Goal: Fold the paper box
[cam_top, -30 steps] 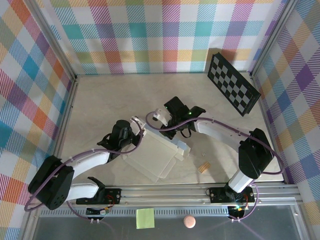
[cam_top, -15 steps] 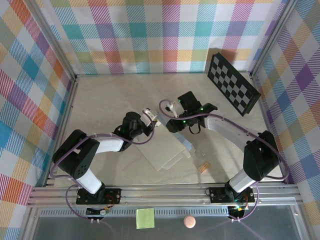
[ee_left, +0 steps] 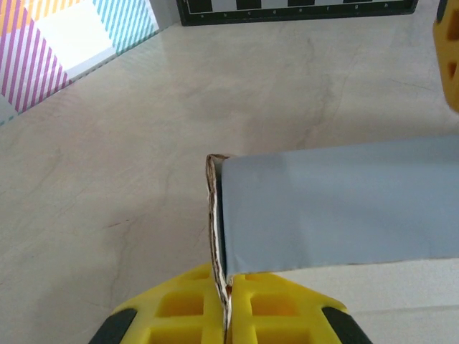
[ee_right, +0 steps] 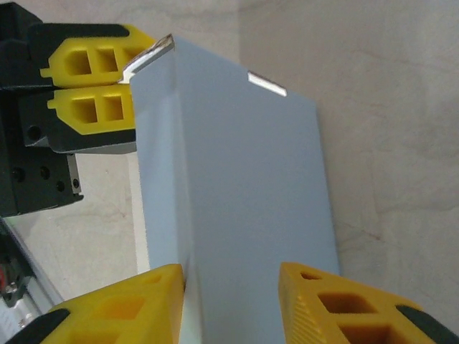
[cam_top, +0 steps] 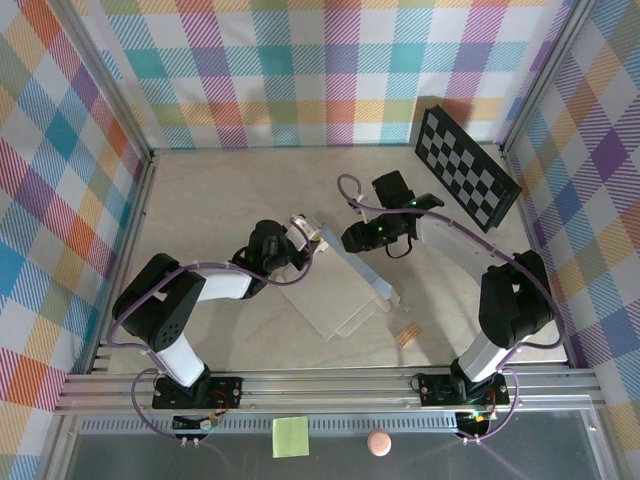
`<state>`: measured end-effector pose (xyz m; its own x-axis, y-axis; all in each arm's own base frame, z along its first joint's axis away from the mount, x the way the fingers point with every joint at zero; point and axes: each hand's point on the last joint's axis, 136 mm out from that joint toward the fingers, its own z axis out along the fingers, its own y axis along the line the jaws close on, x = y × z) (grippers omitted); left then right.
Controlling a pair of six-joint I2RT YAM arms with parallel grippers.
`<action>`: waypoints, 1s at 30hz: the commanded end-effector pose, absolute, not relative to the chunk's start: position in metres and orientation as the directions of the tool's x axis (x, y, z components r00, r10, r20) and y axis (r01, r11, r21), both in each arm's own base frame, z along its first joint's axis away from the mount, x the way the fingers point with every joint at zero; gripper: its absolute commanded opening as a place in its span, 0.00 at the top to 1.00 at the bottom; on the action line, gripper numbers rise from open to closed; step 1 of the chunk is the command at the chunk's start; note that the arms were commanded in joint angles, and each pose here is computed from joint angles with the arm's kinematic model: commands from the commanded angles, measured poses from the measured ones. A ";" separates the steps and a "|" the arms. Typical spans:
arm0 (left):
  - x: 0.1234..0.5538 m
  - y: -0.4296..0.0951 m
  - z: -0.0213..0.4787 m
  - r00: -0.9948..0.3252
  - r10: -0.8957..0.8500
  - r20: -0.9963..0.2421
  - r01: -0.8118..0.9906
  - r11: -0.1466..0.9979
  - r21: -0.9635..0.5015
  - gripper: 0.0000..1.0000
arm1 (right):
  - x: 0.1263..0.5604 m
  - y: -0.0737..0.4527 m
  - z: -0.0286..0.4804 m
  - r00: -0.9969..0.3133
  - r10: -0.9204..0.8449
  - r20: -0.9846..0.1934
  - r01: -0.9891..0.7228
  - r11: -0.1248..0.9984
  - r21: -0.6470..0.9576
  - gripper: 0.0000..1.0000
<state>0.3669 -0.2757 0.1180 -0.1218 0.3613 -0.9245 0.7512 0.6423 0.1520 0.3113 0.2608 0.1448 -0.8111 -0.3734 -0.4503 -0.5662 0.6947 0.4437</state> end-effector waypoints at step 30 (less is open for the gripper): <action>0.369 -0.219 0.188 -0.174 0.312 -0.934 0.662 0.739 0.124 0.52 | 0.320 0.249 0.125 -0.875 -0.327 -0.356 -0.476 0.710 0.518 0.77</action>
